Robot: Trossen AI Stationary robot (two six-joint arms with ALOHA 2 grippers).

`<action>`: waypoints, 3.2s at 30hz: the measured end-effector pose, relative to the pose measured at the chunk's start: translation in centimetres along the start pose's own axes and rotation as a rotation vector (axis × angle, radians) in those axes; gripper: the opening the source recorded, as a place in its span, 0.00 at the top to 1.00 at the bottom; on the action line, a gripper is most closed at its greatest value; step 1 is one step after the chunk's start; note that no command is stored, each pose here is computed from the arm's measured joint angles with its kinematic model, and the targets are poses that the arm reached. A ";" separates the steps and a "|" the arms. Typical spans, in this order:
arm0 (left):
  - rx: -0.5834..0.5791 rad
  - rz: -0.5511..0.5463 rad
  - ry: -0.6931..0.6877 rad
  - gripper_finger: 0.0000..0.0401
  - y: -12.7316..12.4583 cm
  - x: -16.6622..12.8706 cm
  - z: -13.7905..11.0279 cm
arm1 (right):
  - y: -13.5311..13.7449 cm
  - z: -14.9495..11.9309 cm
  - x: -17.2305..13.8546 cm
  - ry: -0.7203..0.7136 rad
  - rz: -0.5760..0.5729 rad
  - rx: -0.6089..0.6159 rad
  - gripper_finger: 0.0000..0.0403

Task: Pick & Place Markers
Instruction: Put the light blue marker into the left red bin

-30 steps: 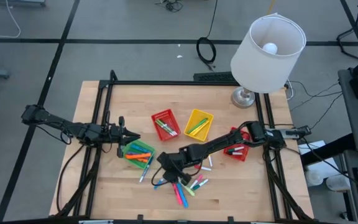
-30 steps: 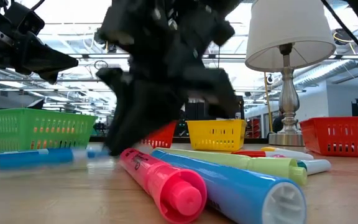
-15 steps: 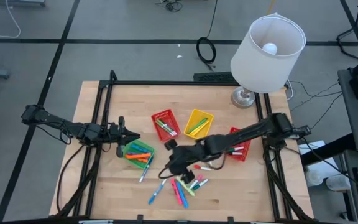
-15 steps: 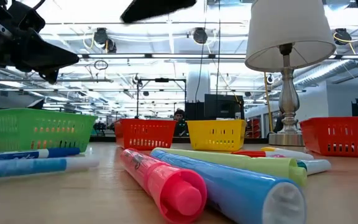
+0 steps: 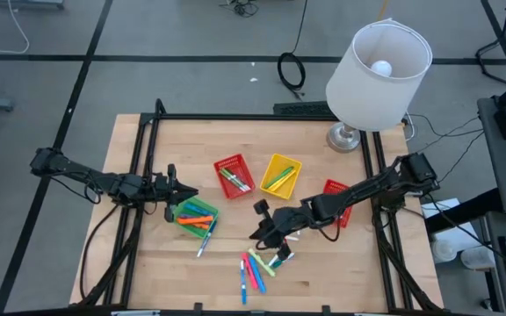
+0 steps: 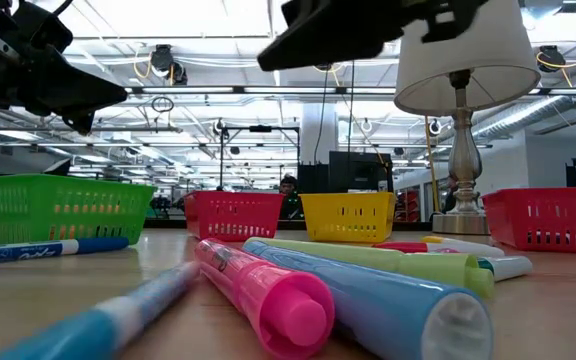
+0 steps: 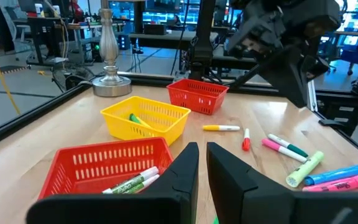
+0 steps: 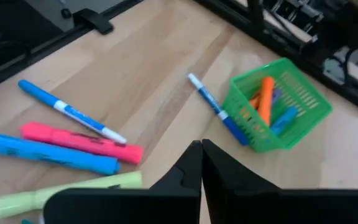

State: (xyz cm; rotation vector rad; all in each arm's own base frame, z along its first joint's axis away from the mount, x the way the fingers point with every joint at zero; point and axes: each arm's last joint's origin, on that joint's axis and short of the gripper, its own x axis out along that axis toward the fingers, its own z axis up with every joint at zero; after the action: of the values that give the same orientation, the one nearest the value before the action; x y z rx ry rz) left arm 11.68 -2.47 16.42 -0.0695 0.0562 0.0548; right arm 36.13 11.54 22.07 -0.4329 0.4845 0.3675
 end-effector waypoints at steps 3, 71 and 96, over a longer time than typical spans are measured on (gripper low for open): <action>0.000 0.000 0.000 0.90 0.0 0.0 0.0 | 0.4 -0.3 0.2 0.011 0.007 0.024 1.00; -0.084 -0.100 0.869 0.90 -19.2 13.1 0.7 | 4.6 -5.3 0.6 0.065 -0.013 0.080 1.00; 0.526 -0.603 0.912 0.90 -21.5 21.9 -0.5 | 5.6 -5.2 0.5 0.075 0.007 0.173 1.00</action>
State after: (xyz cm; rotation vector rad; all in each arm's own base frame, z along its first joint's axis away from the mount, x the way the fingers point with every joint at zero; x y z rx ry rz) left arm 34.72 -22.78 16.08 0.4226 0.9526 -0.5999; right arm 32.19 13.93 15.96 -0.2782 0.5860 0.3143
